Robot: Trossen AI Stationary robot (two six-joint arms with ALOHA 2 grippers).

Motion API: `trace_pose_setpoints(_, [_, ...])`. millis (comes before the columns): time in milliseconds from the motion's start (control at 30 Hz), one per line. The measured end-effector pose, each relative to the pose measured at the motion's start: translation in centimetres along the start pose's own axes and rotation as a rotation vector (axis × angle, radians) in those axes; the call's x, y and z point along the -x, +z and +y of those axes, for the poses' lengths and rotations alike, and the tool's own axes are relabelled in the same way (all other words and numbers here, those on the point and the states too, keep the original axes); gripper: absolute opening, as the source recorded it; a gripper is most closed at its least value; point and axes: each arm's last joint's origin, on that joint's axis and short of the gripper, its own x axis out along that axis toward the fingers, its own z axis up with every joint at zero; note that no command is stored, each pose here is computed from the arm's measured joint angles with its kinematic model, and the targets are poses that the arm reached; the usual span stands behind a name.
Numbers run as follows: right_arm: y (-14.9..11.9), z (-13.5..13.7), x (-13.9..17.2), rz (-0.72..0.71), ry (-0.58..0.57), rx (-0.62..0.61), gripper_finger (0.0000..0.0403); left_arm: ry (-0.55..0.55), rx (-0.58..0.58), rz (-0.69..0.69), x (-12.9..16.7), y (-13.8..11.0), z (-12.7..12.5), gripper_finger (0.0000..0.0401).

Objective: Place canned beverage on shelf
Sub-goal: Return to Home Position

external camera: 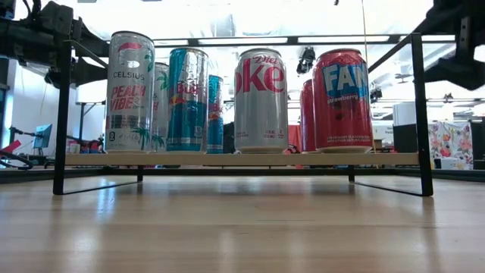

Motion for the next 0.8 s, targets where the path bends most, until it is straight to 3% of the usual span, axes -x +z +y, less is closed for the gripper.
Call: trace_pose_setpoints(800, [-3.9, -7.1, -3.0, -0.124, -0.167, -0.058, 0.037, 0.0, 0.0, 0.0, 0.0, 0.0, 0.0, 0.0368])
